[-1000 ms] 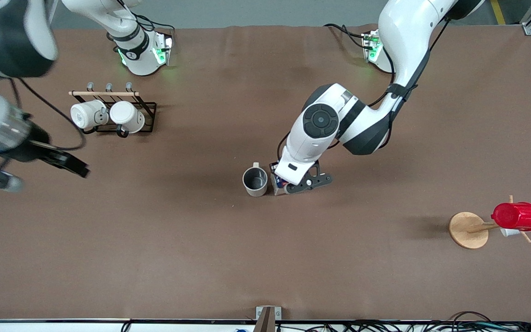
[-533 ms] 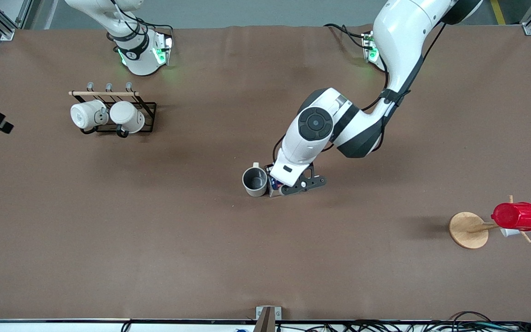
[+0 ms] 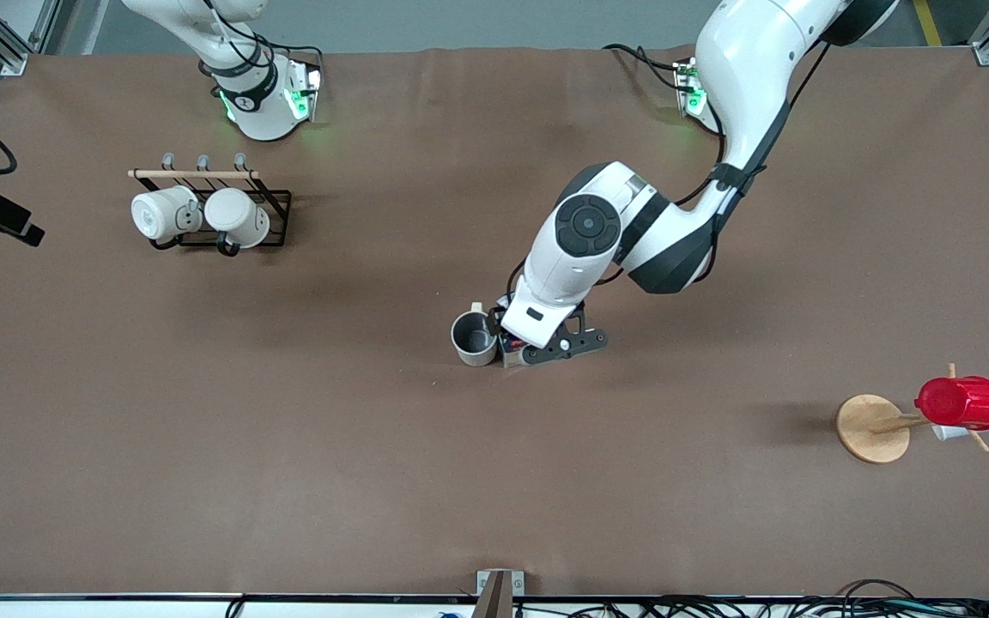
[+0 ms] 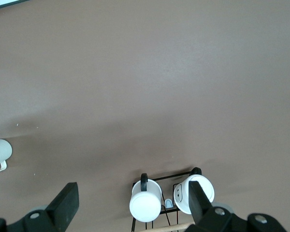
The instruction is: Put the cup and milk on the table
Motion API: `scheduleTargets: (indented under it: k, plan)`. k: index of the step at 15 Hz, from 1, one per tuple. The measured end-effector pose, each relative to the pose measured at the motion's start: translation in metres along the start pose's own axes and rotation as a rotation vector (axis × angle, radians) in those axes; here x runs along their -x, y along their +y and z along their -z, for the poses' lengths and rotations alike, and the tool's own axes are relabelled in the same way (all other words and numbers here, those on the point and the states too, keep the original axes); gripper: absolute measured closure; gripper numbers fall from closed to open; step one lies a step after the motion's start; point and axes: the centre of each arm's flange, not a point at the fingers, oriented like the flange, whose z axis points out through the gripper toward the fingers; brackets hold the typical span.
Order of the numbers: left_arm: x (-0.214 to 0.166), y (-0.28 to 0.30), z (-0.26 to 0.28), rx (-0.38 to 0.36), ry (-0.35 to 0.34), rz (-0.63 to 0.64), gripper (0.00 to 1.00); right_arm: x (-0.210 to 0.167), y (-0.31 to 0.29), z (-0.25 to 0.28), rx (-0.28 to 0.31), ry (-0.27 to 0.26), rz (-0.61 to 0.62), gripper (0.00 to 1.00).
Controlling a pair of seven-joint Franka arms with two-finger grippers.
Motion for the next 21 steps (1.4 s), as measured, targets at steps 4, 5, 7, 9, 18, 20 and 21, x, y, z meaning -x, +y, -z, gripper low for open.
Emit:
scheduleTargets:
  k: [4,5,7,9,18,20,21]
  plan:
    - [-0.029,-0.039,0.094,-0.080,0.072,0.033,0.00,0.000,-0.001,0.000,0.000,0.000,0.033,0.00]
    - [-0.037,-0.056,0.123,-0.098,0.083,0.046,0.00,0.000,-0.001,0.000,0.000,0.000,0.039,0.00]
    - [-0.050,-0.093,0.183,-0.123,0.117,0.050,0.00,0.000,-0.001,0.000,0.000,0.001,0.041,0.00]
    - [-0.069,-0.140,0.236,-0.141,0.150,0.004,0.00,0.000,-0.001,0.000,0.000,0.001,0.042,0.00]
    - [-0.104,-0.329,0.335,-0.162,0.011,-0.281,0.00,0.001,-0.001,-0.001,0.001,-0.009,0.087,0.00]
    - [-0.092,-0.342,0.340,-0.173,-0.003,-0.292,0.00,0.002,-0.001,-0.001,0.001,-0.012,0.096,0.00]
    - [-0.083,-0.343,0.341,-0.184,-0.009,-0.291,0.00,0.002,-0.001,-0.001,0.001,-0.012,0.098,0.00]
